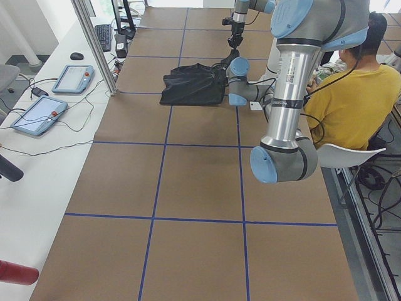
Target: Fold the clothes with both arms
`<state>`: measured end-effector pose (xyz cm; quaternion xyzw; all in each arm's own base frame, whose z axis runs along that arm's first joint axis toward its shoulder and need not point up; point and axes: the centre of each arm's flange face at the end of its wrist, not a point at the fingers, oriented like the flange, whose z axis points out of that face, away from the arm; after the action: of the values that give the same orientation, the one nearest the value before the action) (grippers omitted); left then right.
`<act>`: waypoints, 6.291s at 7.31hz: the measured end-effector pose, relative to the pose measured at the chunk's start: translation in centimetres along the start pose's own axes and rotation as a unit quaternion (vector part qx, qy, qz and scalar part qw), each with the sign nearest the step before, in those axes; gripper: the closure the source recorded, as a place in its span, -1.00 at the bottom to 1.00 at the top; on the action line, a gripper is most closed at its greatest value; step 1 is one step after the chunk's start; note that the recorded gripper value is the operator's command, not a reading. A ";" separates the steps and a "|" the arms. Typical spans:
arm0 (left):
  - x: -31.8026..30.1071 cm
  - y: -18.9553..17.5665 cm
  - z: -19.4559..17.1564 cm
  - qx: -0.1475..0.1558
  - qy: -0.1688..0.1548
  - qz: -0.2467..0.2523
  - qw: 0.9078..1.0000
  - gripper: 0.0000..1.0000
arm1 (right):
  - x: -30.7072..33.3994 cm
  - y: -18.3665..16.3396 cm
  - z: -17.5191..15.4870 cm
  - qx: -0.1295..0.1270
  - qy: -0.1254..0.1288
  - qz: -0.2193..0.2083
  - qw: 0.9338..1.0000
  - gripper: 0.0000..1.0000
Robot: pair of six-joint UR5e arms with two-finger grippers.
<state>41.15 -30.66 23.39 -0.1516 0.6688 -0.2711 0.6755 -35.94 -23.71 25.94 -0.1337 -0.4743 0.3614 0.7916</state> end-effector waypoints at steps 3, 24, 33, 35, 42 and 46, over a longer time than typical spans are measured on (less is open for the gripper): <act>9.2 -10.6 4.9 0.074 -0.009 -0.026 0.997 1.00 | -10.8 -8.0 2.5 0.020 0.004 0.065 0.998 1.00; 11.9 -37.2 0.2 0.190 -0.112 0.345 0.912 -0.98 | -23.7 -43.4 6.8 0.069 0.090 -0.214 0.970 -1.00; -9.6 -52.7 -35.6 0.126 -0.317 0.526 0.779 -0.98 | 5.8 -60.8 -7.3 -0.015 0.104 -0.415 0.904 -1.00; -10.6 -53.2 -37.6 0.100 -0.314 0.489 0.808 -0.99 | 6.5 -59.6 -8.1 -0.007 0.104 -0.421 0.901 -1.00; -11.7 -47.9 -40.3 0.121 -0.302 0.430 0.842 -0.99 | 7.5 -59.5 -7.0 -0.002 0.138 -0.412 0.901 -1.00; -10.0 -46.7 -40.2 0.125 -0.294 0.447 0.835 -0.99 | 7.0 -59.2 -7.1 -0.004 0.137 -0.412 0.901 -1.00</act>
<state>-5.70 -56.34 55.69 0.1770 0.3938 0.0362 0.9013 -1.56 -59.53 59.71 0.0225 -0.3749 -0.0208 0.9266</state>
